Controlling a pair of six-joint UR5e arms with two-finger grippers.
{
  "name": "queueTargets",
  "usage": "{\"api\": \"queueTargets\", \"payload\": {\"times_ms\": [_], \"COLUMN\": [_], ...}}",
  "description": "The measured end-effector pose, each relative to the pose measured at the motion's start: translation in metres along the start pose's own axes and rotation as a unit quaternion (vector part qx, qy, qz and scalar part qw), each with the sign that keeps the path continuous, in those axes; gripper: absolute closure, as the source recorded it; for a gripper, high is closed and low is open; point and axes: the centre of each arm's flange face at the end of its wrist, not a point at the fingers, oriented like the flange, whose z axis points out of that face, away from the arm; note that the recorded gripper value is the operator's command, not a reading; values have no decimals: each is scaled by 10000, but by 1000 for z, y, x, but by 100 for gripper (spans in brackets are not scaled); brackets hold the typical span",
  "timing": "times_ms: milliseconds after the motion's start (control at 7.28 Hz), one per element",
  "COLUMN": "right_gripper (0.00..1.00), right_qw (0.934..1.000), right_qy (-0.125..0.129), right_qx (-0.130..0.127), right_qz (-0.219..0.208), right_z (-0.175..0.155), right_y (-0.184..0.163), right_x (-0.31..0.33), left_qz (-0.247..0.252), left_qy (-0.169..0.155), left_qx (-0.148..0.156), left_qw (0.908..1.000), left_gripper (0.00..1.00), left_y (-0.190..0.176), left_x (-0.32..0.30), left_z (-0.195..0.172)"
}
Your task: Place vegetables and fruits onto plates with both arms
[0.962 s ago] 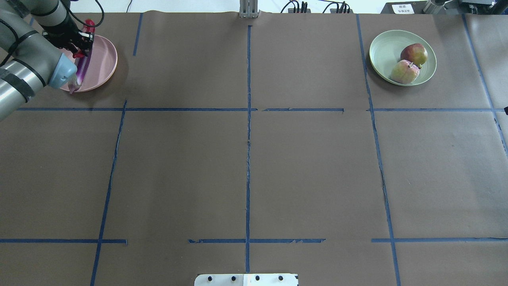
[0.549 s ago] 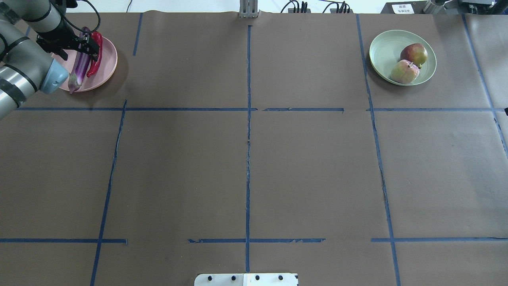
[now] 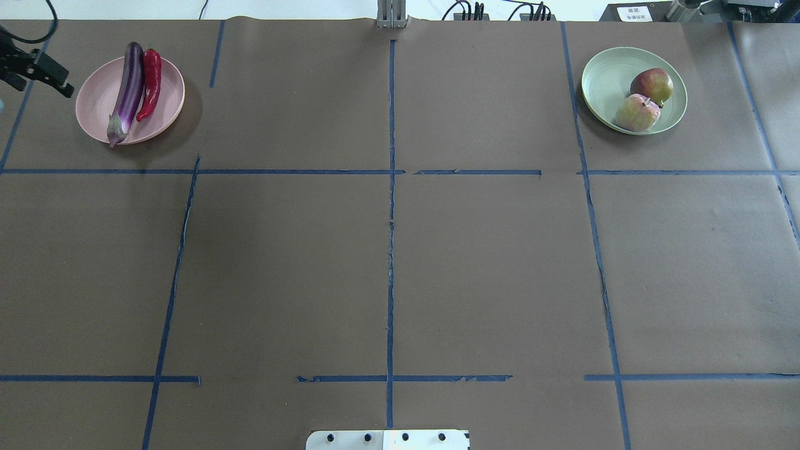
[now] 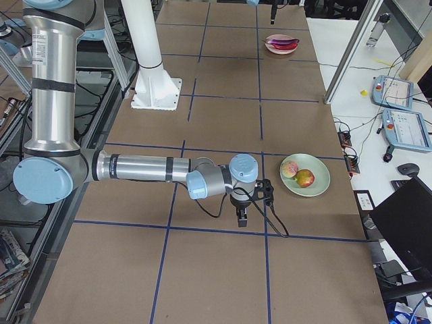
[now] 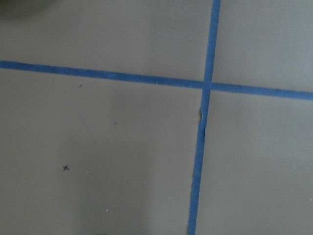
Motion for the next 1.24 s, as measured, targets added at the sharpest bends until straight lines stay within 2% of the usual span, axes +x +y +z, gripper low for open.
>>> {"api": "queueTargets", "payload": {"times_ms": [275, 549, 687, 962, 1236], "right_gripper": [0, 0, 0, 0, 0], "right_qw": [9997, 9985, 9983, 9981, 9981], "right_qy": [92, 342, 381, 375, 375], "right_qx": [-234, -414, -449, -480, -497], "right_qz": [13, -40, -31, 5, 24], "right_z": [-48, -77, -79, -78, -77], "right_y": [33, 49, 51, 53, 53], "right_x": [-7, 0, 2, 4, 6], "left_qz": [204, 80, -36, -272, -388], "left_qy": [-127, -164, -178, -188, -202], "left_qx": [-199, -445, -534, -654, -524], "left_qw": [9995, 9988, 9984, 9973, 9977], "left_gripper": [0, 0, 0, 0, 0], "left_y": [59, 146, 184, 234, 275], "left_x": [-44, -94, -112, -131, -146], "left_z": [-44, -49, -46, -43, -51]}}
